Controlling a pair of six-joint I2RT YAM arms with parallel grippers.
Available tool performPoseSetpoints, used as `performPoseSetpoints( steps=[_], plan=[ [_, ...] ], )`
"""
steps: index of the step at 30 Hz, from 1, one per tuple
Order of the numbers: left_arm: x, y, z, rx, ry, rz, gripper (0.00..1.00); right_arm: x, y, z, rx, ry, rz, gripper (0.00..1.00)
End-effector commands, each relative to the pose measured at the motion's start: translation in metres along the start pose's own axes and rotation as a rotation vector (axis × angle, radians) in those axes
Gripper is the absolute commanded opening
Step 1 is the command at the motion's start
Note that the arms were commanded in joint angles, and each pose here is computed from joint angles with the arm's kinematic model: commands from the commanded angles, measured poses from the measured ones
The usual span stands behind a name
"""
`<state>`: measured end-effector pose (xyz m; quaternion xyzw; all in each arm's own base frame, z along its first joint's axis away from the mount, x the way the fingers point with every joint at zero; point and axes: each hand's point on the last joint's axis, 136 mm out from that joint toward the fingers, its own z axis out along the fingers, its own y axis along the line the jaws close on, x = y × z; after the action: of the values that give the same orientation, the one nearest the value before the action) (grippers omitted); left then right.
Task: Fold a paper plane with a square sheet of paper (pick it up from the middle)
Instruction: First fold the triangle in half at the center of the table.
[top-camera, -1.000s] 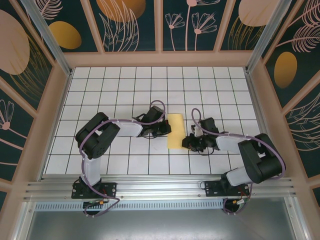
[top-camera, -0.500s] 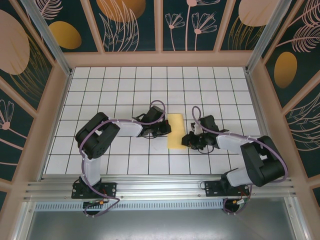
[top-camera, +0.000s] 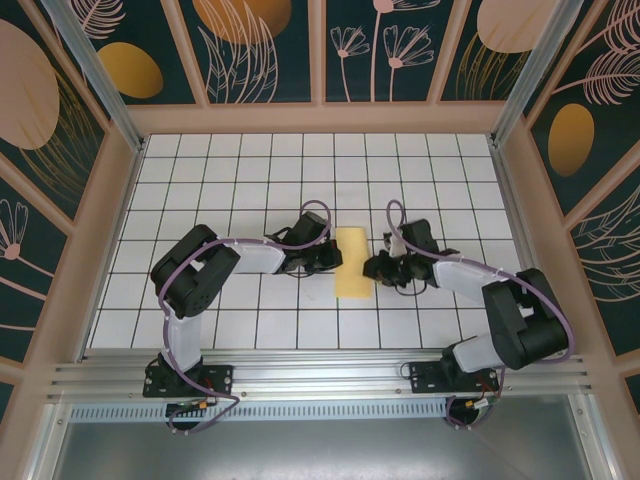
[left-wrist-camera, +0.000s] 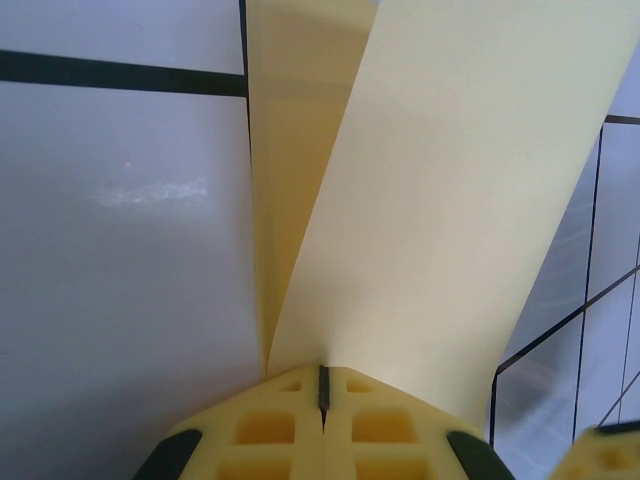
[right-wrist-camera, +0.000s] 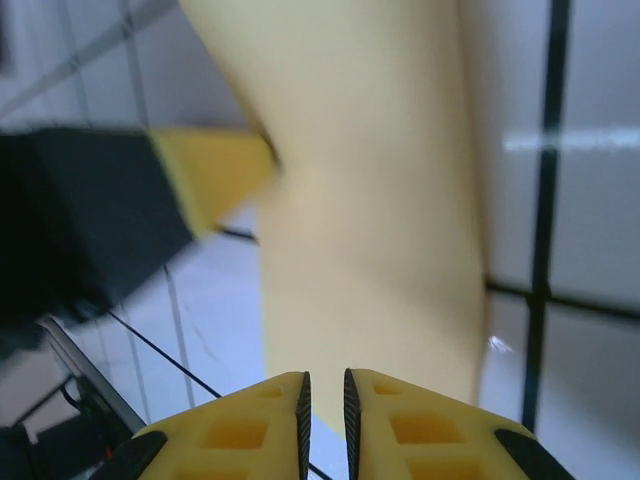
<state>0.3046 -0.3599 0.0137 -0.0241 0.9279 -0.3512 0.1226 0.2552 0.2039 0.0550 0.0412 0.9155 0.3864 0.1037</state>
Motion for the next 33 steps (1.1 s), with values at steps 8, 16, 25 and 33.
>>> performPoseSetpoints(
  steps=[8,16,25,33],
  plan=[
    [0.027,0.053,0.011,-0.175,0.079,-0.018,0.0,-0.034,-0.025,0.028,0.028,-0.016,0.005,0.18],
    [0.03,0.058,0.011,-0.186,0.083,-0.022,0.0,-0.035,-0.023,0.021,0.033,-0.017,0.028,0.19],
    [0.029,0.056,0.011,-0.184,0.081,-0.018,0.0,-0.067,0.001,0.02,-0.024,-0.049,-0.018,0.2],
    [0.03,0.059,0.01,-0.19,0.08,-0.019,0.0,-0.056,-0.039,0.041,0.054,0.004,0.075,0.19]
  ],
)
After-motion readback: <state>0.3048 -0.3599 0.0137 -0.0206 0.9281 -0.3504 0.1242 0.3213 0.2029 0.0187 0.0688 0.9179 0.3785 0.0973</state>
